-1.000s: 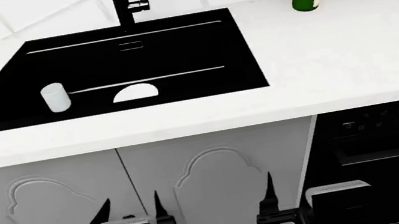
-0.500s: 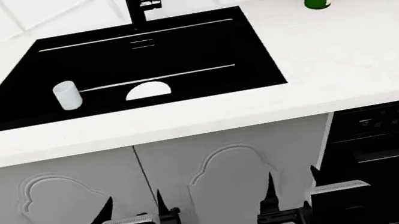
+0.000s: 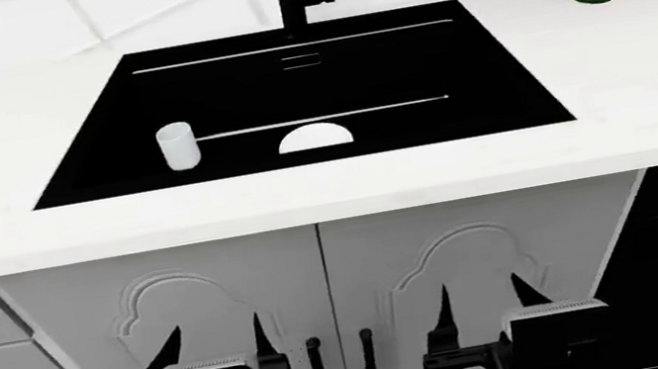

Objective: Pick the cup and bowl from the sink and place them on the counter for drying.

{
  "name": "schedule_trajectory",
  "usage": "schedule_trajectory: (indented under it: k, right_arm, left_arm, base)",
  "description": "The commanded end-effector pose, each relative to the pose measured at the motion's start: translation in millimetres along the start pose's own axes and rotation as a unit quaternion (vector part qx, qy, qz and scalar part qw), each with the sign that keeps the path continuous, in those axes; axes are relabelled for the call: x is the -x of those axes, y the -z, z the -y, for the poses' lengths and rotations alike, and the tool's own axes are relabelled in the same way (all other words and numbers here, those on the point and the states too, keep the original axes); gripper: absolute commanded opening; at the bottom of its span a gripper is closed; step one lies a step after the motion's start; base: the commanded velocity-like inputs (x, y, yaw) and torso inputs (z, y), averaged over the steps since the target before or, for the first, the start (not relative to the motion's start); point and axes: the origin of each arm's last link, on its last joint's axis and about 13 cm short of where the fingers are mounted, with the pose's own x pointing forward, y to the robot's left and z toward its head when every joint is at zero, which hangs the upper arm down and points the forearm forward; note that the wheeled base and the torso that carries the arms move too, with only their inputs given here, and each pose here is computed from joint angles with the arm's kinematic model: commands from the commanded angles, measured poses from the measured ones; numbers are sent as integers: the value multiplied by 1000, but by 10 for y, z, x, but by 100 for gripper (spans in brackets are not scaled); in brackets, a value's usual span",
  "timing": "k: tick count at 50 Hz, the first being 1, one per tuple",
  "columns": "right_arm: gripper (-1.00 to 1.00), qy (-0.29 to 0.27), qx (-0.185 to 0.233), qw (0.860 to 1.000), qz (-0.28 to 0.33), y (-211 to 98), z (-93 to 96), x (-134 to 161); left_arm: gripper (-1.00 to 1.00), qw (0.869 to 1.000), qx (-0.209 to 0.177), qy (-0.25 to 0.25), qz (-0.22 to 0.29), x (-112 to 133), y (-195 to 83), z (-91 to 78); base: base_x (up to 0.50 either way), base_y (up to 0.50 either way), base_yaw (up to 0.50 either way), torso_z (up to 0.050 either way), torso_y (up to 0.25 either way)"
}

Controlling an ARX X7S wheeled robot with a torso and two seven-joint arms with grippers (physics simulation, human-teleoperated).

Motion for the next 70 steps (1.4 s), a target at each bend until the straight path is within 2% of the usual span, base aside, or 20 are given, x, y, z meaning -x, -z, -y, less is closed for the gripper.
schedule_trajectory:
  k: [1,14,20,28,29,30,32,39,53,70]
  right_arm:
    - [100,7,1,1000,-3,2,15,-1]
    - [100,12,1,1000,-3,3,24,-5]
    - [100,12,3,1000,-4,8,17,6]
    - [100,14,0,1000,-4,9,21,2]
    - [100,13,3,1000,-4,10,17,2]
    - [100,13,3,1000,-4,9,18,3]
    - [100,11,5,1000,0,-5,15,0]
    - [100,11,2,1000,0,-3,15,7]
    - [100,11,1,1000,-3,4,16,0]
    - [100,12,-1,1000,-4,11,20,-7]
  left_arm:
    - [100,1000,-1,0,-6,0,9,6]
    - [100,1000,-3,-12,-10,-27,13,0]
    - [100,1000,-3,-5,-10,-49,-5,76]
    - [100,1000,9,-1,-2,-6,-6,3]
    - [100,1000,-5,1,0,-2,-1,2]
    - [100,1000,8,0,4,2,-11,-3]
    - [100,1000,7,10,15,23,-13,-3]
    - [100,1000,8,12,17,-49,-49,155]
    - [100,1000,9,10,20,41,-1,-51]
    - [100,1000,10,12,15,-10,-24,57]
  base:
    - [0,0,0,0,0]
    - [0,115,0,0,0]
    - [0,0,0,0,0]
    - [0,0,0,0,0]
    - [0,0,0,0,0]
    - [0,0,0,0,0]
    - [0,0,0,13,0]
    - [0,0,0,50,0]
    - [0,0,0,50,0]
    - [0,0,0,50,0]
